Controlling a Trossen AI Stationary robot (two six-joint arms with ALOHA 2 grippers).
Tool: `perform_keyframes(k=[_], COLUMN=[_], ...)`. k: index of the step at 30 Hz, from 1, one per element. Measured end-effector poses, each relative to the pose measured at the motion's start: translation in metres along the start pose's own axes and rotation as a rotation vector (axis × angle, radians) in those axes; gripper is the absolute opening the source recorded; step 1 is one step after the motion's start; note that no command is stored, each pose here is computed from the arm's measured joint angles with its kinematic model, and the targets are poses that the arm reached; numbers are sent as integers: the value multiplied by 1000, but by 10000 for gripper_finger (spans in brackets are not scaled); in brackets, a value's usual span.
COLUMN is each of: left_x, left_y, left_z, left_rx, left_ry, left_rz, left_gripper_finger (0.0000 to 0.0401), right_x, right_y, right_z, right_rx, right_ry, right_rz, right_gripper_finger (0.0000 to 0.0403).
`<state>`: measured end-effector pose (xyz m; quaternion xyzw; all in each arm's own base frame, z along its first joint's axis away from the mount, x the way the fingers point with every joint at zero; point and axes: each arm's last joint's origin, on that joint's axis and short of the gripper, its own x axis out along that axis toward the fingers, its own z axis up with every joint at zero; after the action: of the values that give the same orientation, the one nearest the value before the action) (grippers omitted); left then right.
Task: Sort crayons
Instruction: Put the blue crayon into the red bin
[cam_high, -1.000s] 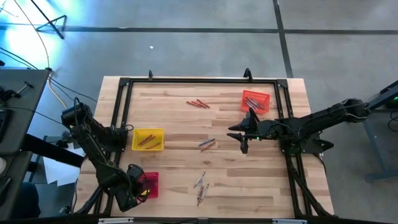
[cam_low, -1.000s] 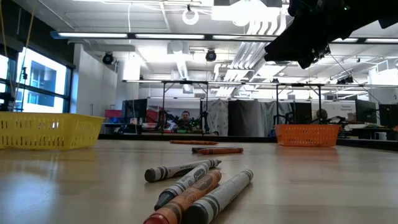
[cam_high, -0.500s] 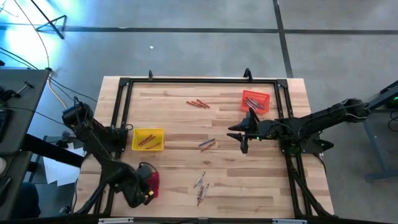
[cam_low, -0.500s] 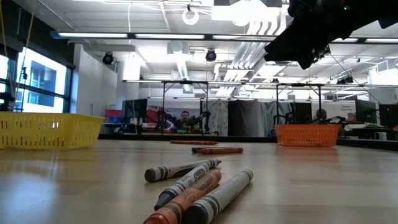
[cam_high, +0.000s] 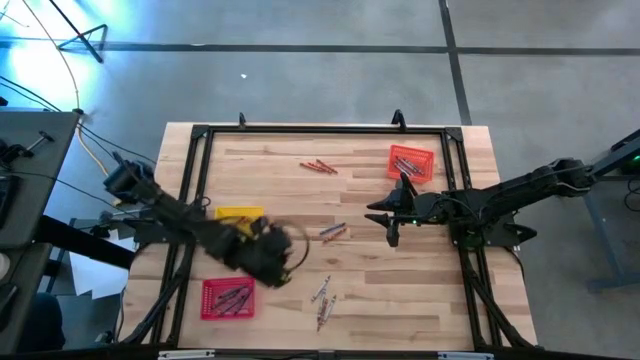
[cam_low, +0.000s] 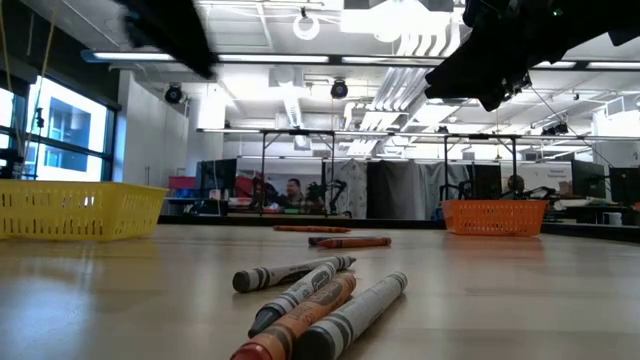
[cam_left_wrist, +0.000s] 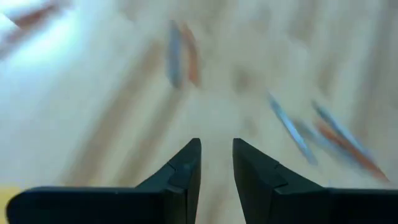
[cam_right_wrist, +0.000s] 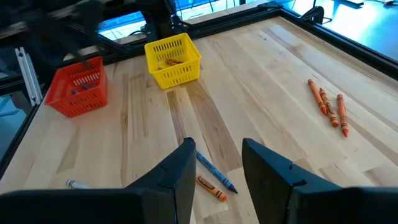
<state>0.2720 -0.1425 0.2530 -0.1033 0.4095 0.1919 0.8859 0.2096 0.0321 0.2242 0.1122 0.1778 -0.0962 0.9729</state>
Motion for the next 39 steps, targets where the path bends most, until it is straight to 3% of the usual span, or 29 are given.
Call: perform_keyframes(k=[8, 11, 14, 23, 29, 39], left_x=[55, 83, 113, 161, 175, 174], left_y=[36, 38, 41, 52, 53, 44], left_z=[55, 64, 63, 51, 45, 45], left_rx=[-24, -2, 26, 111, 125, 122], left_ry=[-142, -138, -51, 37, 64, 35], left_rz=[106, 49, -61, 25, 26, -41], left_gripper_finger=[78, 78, 78, 78, 78, 78], right_x=[0, 0, 0, 0, -1, -1], right_y=[-1, -1, -2, -3, -4, -7], right_z=[-2, -3, -5, -8, -10, -13], right_rx=[-9, -14, -16, 0, 15, 31], right_ry=[16, 29, 53, 81, 94, 114], right_rz=[-6, -12, -22, -34, -59, -114], right_gripper_finger=[125, 125, 125, 125, 125, 125])
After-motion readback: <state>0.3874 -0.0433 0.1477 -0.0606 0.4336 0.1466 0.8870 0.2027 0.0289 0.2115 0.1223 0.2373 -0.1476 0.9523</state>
